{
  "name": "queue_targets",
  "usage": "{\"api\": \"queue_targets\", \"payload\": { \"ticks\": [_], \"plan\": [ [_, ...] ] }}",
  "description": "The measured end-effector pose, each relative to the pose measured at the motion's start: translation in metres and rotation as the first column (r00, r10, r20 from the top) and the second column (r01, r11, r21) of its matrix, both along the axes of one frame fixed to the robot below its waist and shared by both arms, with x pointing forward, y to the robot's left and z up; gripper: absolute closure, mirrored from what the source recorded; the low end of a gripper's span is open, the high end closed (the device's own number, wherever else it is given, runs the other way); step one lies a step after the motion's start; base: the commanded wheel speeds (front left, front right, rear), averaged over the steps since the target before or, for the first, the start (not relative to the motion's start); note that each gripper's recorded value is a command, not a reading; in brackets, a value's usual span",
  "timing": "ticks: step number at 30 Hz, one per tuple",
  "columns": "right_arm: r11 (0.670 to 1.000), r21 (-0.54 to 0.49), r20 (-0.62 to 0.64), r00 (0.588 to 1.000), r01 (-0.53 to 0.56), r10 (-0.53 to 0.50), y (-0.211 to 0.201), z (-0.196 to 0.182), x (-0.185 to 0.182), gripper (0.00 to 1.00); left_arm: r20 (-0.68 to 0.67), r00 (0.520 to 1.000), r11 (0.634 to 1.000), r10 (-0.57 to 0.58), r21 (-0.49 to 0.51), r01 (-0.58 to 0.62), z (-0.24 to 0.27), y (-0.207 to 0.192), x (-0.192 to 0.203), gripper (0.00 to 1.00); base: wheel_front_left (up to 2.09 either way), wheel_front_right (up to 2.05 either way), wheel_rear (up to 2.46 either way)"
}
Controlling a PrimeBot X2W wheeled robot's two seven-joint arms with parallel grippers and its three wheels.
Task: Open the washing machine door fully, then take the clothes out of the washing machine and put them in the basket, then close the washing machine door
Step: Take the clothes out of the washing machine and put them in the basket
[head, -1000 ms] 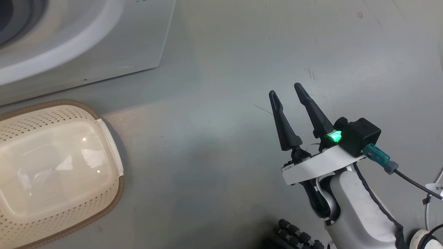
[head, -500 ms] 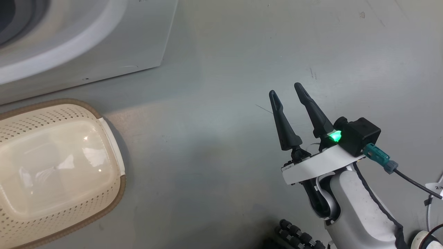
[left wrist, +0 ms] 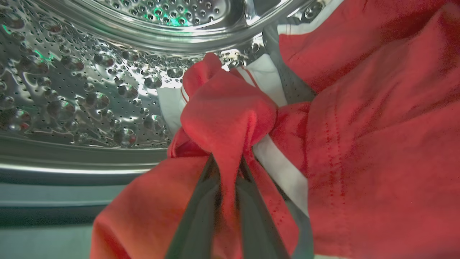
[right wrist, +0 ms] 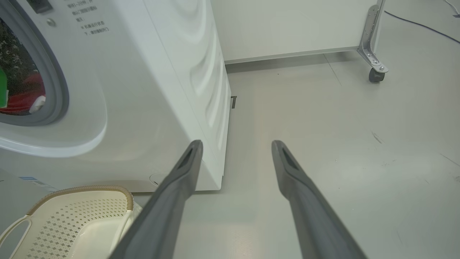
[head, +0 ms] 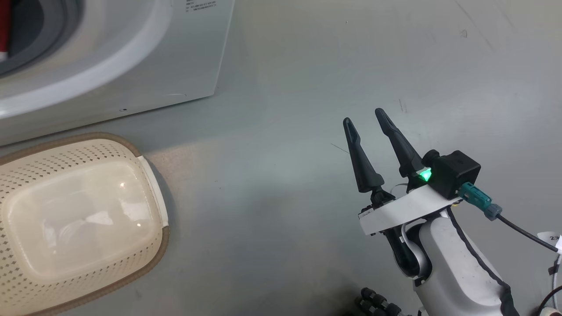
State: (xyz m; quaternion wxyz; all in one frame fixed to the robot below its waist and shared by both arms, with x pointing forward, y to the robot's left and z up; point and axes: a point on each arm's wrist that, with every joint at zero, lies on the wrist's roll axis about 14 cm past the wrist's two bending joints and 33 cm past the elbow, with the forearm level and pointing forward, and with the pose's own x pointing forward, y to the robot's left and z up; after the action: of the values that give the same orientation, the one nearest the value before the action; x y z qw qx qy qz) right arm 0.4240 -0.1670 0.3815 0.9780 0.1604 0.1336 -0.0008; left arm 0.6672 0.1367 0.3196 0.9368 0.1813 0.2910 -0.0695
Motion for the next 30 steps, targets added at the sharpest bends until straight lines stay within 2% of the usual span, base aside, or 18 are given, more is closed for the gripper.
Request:
{"api": "queue_targets", "payload": {
  "ticks": [7, 19, 20, 30],
  "plan": [
    [1.0, -0.015, 0.035, 0.999, -0.005, 0.005, 0.0, 0.013, 0.001, 0.0, 0.083, 0.996, 0.996, 0.025, -0.088, -0.017, 0.025, -0.006, -0.002, 1.0, 0.0, 0.0, 0.0],
    [0.999, -0.041, 0.105, 0.995, 0.001, 0.003, -0.004, 0.039, 0.001, 0.0, 0.208, 0.975, 0.97, 0.078, -0.24, -0.026, 0.065, -0.014, -0.03, 1.0, 0.0, 0.0, 0.0],
    [0.999, -0.052, 0.113, 0.994, 0.003, 0.003, -0.004, 0.044, -0.005, 0.0, 0.258, 0.961, 0.957, 0.103, -0.29, -0.025, 0.082, -0.015, -0.041, 1.0, 0.0, 0.0, 0.0],
    [0.999, -0.042, 0.142, 0.99, -0.006, 0.012, 0.002, 0.057, -0.019, 0.0, 0.4, 0.902, 0.92, 0.164, -0.392, 0.007, 0.131, -0.01, -0.071, 1.0, 0.0, 0.0, 0.0]
  ]
}}
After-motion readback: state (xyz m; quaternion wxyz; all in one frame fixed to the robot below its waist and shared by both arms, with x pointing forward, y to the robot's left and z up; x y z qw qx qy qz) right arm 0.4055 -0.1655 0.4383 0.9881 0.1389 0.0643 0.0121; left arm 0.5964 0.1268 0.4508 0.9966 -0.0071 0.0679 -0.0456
